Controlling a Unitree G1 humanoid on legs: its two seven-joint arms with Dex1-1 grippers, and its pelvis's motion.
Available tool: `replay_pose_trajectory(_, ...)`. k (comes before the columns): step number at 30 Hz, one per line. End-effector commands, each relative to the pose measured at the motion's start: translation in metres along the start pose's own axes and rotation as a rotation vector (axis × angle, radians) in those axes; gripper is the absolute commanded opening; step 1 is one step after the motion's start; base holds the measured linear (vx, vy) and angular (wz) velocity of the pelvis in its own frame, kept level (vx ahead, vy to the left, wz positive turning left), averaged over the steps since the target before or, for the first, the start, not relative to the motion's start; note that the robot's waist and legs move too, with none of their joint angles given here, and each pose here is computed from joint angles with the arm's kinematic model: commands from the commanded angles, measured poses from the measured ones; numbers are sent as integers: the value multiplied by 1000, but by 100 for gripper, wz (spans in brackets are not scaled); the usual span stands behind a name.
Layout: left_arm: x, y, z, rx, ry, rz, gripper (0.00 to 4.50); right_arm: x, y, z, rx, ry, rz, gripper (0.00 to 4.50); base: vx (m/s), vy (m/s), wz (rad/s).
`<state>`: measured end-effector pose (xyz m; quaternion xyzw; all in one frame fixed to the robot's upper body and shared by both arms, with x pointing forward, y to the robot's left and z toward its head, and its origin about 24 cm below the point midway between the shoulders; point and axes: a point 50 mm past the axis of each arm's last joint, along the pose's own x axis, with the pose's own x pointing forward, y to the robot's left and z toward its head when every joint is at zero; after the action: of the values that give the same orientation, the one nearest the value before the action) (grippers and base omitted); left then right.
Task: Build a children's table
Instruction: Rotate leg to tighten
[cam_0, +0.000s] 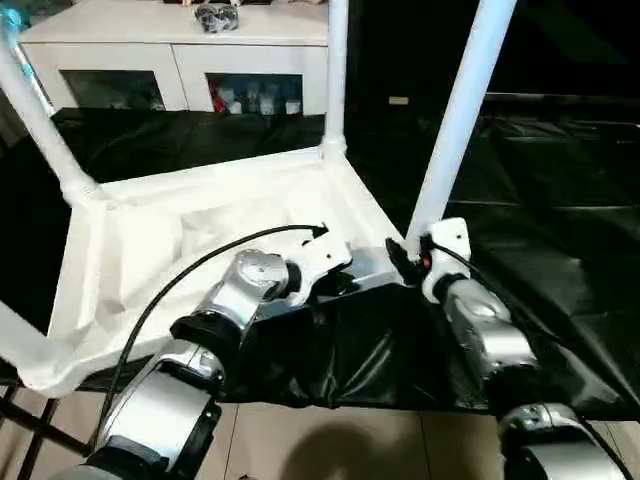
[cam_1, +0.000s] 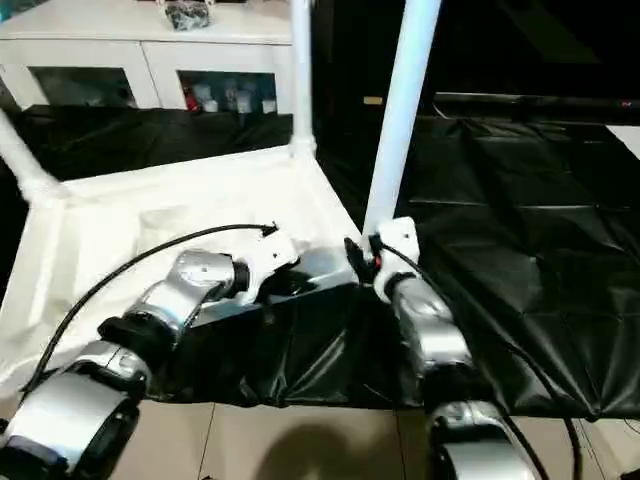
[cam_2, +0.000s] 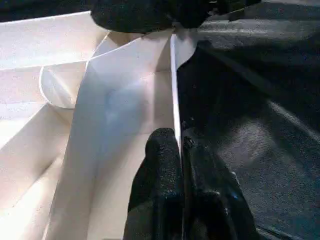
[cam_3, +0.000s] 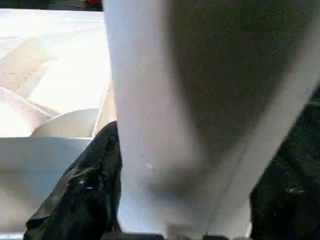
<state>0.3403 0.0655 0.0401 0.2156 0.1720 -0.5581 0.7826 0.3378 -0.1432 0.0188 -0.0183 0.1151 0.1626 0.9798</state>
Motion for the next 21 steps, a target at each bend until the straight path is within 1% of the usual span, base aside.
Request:
replay_pose_trajectory(1, 11, -14, 6, 52, -22, -97, 0, 2, 21, -7, 14, 24, 140, 361, 0, 0, 0)
replay_pose_trajectory(2, 8, -13, 4, 55, -19, -101, 0, 1, 20, -4, 5, 9, 170, 376, 0, 0, 0)
replay_pose_trajectory(3, 2, -11, 1, 78, -17, -119, 0, -2, 17, -1, -28, -8, 221, 376, 0, 0, 0)
replay_pose_trajectory(4, 2, -11, 1, 78, -17, -119, 0, -2, 17, -1, -28, -8, 221, 376, 0, 0, 0)
replay_pose_trajectory(5, -3, -10, -2, 89, -10, -133, 0, -5, 14, 0, -61, -11, 276, 394, 0, 0, 0)
replay_pose_trajectory(6, -4, -10, -3, 91, -9, -136, 0, -5, 14, 0, -68, -12, 288, 394, 0, 0, 0)
replay_pose_trajectory(7, -7, -9, -5, 109, -13, -162, 0, -8, 12, 1, -89, -10, 336, 394, 0, 0, 0)
replay_pose_trajectory(8, -15, -8, -9, 129, 2, -195, 0, -16, 10, 2, -134, -7, 449, 394, 0, 0, 0)
replay_pose_trajectory(9, -20, -7, -11, 145, 11, -216, 0, -21, 9, 2, -160, -3, 520, 394, 0, 0, 0)
replay_pose_trajectory(10, -23, -7, -13, 154, 15, -237, 0, -25, 8, 2, -167, -3, 569, 394, 0, 0, 0)
replay_pose_trajectory(11, -23, -7, -13, 154, 15, -237, 0, -25, 8, 2, -167, -3, 569, 394, 0, 0, 0)
replay_pose_trajectory(12, -29, -6, -16, 165, 27, -275, 0, -34, 6, 4, -167, 1, 665, 394, 0, 0, 0)
replay_pose_trajectory(13, -29, -6, -16, 165, 27, -275, 0, -34, 6, 4, -167, 1, 665, 394, 0, 0, 0)
replay_pose_trajectory(14, -33, -6, -17, 169, 25, -294, 0, -38, 4, 5, -177, 3, 714, 394, 0, 0, 0)
replay_pose_trajectory(16, -42, -5, -19, 157, 4, -343, 0, -50, 2, 7, -212, 27, 847, 394, 0, 0, 0)
replay_pose_trajectory(17, -42, -5, -19, 157, 4, -343, 0, -51, 2, 7, -212, 27, 849, 394, 0, 0, 0)
replay_pose_trajectory(18, -45, -5, -20, 156, 4, -358, 0, -54, 1, 7, -209, 44, 888, 394, 0, 0, 0)
replay_pose_trajectory(20, -48, -5, -22, 159, 5, -382, 0, -59, 1, 5, -207, 77, 955, 359, 0, 0, 0)
replay_pose_trajectory(21, -50, -6, -23, 161, 6, -395, 0, -61, 2, 4, -211, 95, 986, 359, 0, 0, 0)
